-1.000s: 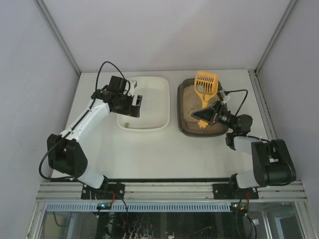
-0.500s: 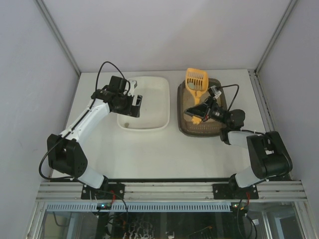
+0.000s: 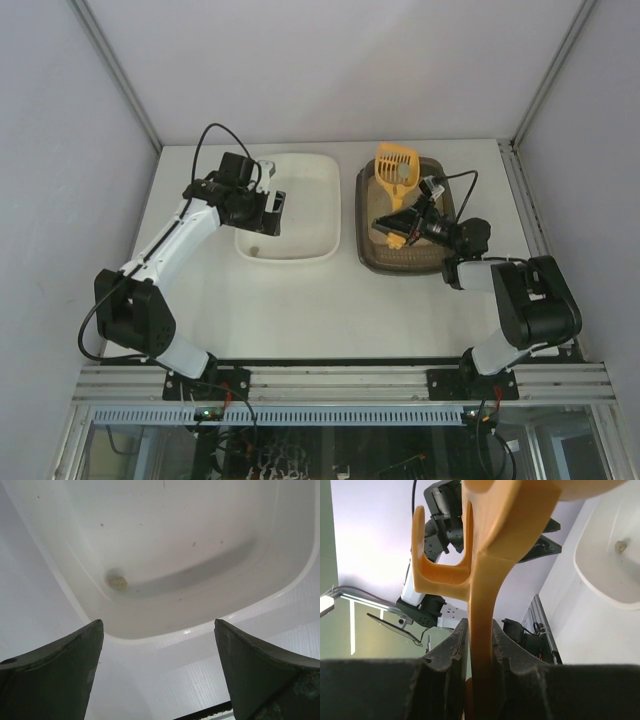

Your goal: Clean the litter box

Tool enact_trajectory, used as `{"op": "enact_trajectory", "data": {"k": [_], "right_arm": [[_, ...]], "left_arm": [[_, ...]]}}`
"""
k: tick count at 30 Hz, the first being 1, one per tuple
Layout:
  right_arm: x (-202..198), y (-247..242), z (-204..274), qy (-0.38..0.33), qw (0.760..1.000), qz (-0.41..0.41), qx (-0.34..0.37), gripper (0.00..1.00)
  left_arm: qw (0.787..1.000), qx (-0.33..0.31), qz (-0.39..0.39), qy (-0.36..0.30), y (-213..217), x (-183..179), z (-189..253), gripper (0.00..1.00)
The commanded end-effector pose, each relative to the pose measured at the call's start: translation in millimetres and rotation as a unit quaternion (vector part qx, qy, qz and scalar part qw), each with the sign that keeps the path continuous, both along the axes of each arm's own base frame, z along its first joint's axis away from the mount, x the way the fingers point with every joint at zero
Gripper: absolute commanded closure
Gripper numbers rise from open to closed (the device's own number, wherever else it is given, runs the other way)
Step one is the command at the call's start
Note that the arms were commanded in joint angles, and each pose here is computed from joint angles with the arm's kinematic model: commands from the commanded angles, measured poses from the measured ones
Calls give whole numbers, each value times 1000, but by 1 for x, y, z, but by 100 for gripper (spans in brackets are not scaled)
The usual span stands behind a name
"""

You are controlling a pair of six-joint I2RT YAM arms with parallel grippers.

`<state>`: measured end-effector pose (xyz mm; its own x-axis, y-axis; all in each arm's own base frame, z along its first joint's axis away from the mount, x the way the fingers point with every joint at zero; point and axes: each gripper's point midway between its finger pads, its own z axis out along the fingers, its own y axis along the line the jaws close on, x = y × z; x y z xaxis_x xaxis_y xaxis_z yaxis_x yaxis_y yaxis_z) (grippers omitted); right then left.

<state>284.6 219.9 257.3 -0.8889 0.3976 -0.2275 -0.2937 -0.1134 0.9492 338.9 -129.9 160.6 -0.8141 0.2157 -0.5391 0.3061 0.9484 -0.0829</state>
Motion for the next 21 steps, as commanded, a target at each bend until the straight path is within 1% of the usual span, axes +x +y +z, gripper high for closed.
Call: {"op": "enact_trajectory", "data": {"k": [1,2,4,6,7,9,10,11,14,17,19,20,21], "right_arm": [[0,-4,-3,-25,1000,-11,-4,100],[1,-4,-6,-23,1000,-13,-11,100],[6,-1,-33,11,998,-18,-59,100],[9,2,-59,21,989,-33,-143,100],[10,1,-71,17,979,-47,-199,100],[10,-6,-95,4,943,-74,-323,100],[6,-10,-99,-1,935,-76,-347,100],[5,-14,-101,2,935,-76,-346,100],[5,-28,-99,19,949,-84,-304,100],[6,-29,-92,9,951,-87,-297,100],[6,-25,-86,1,948,-85,-307,100],[8,-21,-84,-6,941,-85,-327,100],[4,-17,-91,-5,927,-73,-367,100]], "left_arm": [[1000,-9,-10,-17,0,-3,8,4],[1000,-9,-10,-17,0,-3,8,4],[1000,-8,-9,-17,1,-3,8,4],[1000,-8,-9,-19,1,-3,9,4],[1000,-7,-9,-19,1,-3,9,5],[1000,-7,-10,-19,1,-3,8,4],[1000,-7,-10,-19,1,-3,8,4],[1000,-8,-10,-19,1,-3,8,5],[1000,-10,-11,-15,-1,-3,7,5],[1000,-7,-11,-16,1,-3,7,4],[1000,2,-10,-24,4,-1,11,4],[999,11,-21,-26,7,-2,12,5],[999,12,-32,-27,10,-3,16,6]]}}
